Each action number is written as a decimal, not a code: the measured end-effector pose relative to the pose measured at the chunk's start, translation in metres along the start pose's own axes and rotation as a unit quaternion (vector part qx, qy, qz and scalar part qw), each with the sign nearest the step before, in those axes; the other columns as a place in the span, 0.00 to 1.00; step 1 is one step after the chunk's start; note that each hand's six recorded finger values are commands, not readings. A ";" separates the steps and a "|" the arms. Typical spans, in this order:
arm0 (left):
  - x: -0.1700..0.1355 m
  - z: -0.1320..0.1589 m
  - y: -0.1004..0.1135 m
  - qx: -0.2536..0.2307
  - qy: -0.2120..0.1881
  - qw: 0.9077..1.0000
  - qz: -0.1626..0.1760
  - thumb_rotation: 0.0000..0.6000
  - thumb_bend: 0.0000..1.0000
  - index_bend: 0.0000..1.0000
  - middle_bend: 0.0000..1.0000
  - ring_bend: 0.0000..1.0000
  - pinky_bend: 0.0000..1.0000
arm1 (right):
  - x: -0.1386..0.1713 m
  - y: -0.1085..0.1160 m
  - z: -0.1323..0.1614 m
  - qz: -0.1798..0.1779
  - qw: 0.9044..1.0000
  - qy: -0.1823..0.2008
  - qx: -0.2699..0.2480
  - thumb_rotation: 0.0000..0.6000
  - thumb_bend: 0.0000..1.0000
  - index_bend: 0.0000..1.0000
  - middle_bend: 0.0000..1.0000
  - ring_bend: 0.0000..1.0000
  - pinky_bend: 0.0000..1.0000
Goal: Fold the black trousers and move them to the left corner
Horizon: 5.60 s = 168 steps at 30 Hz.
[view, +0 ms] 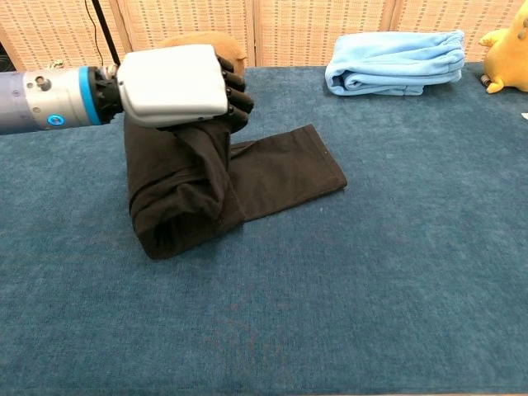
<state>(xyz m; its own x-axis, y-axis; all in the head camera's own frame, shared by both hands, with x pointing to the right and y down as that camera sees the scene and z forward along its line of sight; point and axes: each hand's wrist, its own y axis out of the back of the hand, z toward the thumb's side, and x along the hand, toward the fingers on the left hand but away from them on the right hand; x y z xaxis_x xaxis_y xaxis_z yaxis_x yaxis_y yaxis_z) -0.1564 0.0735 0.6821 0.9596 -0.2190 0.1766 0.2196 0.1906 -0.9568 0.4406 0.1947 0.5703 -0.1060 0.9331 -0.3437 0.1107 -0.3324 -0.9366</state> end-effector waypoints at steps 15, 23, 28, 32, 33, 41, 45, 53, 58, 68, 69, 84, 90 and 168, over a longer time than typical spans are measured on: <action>0.053 0.008 0.001 -0.013 0.013 1.000 -0.003 1.00 0.56 0.45 0.27 0.29 0.39 | -0.002 0.003 -0.006 -0.003 1.000 -0.011 -0.002 1.00 0.00 0.00 0.00 0.00 0.00; 0.064 0.004 0.008 -0.045 0.040 0.998 0.015 1.00 0.34 0.03 0.00 0.04 0.26 | -0.002 0.003 -0.007 -0.002 1.000 -0.013 -0.001 1.00 0.00 0.00 0.00 0.00 0.00; 0.064 0.000 0.019 -0.063 0.052 0.996 0.047 1.00 0.31 0.00 0.00 0.01 0.25 | -0.001 0.002 -0.006 -0.002 1.000 -0.012 -0.001 1.00 0.00 0.00 0.00 0.00 0.00; 0.052 -0.006 0.024 -0.084 0.064 0.992 0.066 1.00 0.31 0.00 0.00 0.01 0.25 | 0.000 0.002 -0.005 -0.002 1.000 -0.011 -0.001 1.00 0.00 0.00 0.00 0.00 0.00; 0.044 -0.008 0.024 -0.092 0.067 0.991 0.068 1.00 0.31 0.00 0.00 0.01 0.25 | 0.000 0.002 -0.005 -0.002 1.000 -0.011 -0.001 1.00 0.00 0.00 0.00 0.00 0.00; -0.015 -0.011 0.016 -0.151 0.083 0.983 0.069 1.00 0.31 0.01 0.00 0.01 0.25 | 0.001 0.001 -0.002 0.001 1.000 -0.008 -0.001 1.00 0.00 0.00 0.00 0.00 0.00; -0.066 -0.006 0.007 -0.189 0.100 0.975 0.055 1.00 0.31 0.08 0.00 0.06 0.26 | 0.001 -0.001 0.000 0.004 1.000 -0.006 0.001 1.00 0.00 0.00 0.00 0.00 0.00; -0.127 0.011 -0.003 -0.254 0.122 0.959 0.033 1.00 0.31 0.24 0.15 0.20 0.36 | 0.002 -0.007 0.004 0.011 1.000 -0.001 0.005 1.00 0.00 0.00 0.00 0.00 0.00; -0.136 0.019 -0.019 -0.262 0.128 0.956 -0.006 1.00 0.31 0.24 0.15 0.20 0.36 | 0.002 -0.009 0.004 0.013 1.000 -0.002 0.006 1.00 0.00 0.00 0.00 0.00 0.00; -0.117 0.044 -0.045 -0.290 0.107 0.949 -0.064 1.00 0.14 0.23 0.13 0.13 0.28 | 0.001 -0.009 0.002 0.013 1.000 -0.006 0.005 1.00 0.00 0.00 0.00 0.00 0.00; -0.114 0.047 -0.047 -0.292 0.103 0.949 -0.067 1.00 0.14 0.23 0.13 0.13 0.28 | 0.001 -0.009 0.002 0.013 1.000 -0.007 0.005 1.00 0.00 0.00 0.00 0.00 0.00; -0.101 0.057 -0.060 -0.283 0.095 0.949 -0.096 1.00 0.12 0.23 0.13 0.12 0.27 | 0.001 -0.006 0.001 0.010 1.000 -0.010 0.003 1.00 0.00 0.00 0.00 0.00 0.00; -0.089 0.056 -0.060 -0.278 0.100 0.951 -0.088 1.00 0.12 0.23 0.12 0.12 0.26 | 0.002 -0.005 0.001 0.009 1.000 -0.010 0.002 1.00 0.00 0.00 0.00 0.00 0.00; -0.272 0.036 -0.001 -0.210 0.154 0.962 -0.086 1.00 0.99 0.90 0.76 0.63 0.75 | 0.006 -0.013 0.013 0.022 1.000 0.006 -0.001 1.00 0.00 0.00 0.00 0.00 0.00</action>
<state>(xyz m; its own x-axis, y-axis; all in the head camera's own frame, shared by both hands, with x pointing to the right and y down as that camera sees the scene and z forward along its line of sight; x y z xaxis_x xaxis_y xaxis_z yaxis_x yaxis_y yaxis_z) -0.4111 0.1672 0.6433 0.8035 -0.4980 0.3261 0.2184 -0.2630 -0.9398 0.4261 0.2031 0.5791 -0.0888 0.9195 -0.3829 0.1170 -0.3721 -0.9208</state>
